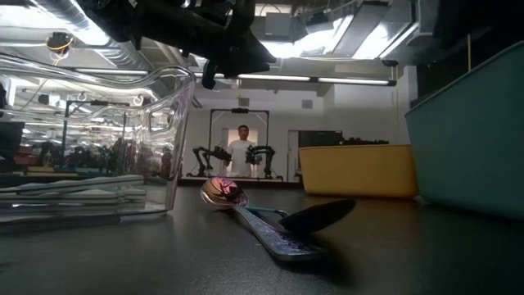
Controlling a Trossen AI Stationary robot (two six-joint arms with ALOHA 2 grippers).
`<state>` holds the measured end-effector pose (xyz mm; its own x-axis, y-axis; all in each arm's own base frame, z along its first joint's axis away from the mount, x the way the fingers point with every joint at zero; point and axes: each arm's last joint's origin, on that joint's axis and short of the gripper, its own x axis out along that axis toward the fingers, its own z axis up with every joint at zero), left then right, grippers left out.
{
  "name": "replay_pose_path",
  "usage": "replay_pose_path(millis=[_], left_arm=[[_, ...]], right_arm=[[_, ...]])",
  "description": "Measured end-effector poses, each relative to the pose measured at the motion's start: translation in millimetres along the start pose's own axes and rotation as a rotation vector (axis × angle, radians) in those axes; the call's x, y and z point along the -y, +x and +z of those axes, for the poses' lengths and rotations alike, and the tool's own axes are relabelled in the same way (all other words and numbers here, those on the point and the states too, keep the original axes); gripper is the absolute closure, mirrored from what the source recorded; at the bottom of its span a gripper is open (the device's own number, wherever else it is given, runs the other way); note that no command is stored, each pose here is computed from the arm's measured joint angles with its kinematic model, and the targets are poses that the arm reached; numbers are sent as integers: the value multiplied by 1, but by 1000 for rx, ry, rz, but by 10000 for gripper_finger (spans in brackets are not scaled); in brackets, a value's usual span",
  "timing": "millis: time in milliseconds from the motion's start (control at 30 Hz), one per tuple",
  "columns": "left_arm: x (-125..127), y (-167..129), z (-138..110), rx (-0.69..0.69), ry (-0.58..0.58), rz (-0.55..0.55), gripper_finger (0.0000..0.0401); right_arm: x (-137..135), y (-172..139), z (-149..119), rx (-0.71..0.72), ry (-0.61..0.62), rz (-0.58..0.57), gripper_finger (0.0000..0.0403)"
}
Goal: Sort silverware by color (type)
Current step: Put the blue spoon into the blue bin
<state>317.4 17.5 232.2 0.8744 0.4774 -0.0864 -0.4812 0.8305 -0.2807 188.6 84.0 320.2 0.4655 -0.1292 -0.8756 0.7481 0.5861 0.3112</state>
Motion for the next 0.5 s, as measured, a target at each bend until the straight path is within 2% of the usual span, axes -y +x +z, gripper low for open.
replay_pose_path(millis=[167, 500], left_arm=[[0, 0, 0, 0, 0, 0, 307], [0, 0, 0, 0, 1, 0, 307]], right_arm=[[-9, -9, 7, 102, -60, 66, 313], [-38, -17, 17, 248, -228, 325, 313]])
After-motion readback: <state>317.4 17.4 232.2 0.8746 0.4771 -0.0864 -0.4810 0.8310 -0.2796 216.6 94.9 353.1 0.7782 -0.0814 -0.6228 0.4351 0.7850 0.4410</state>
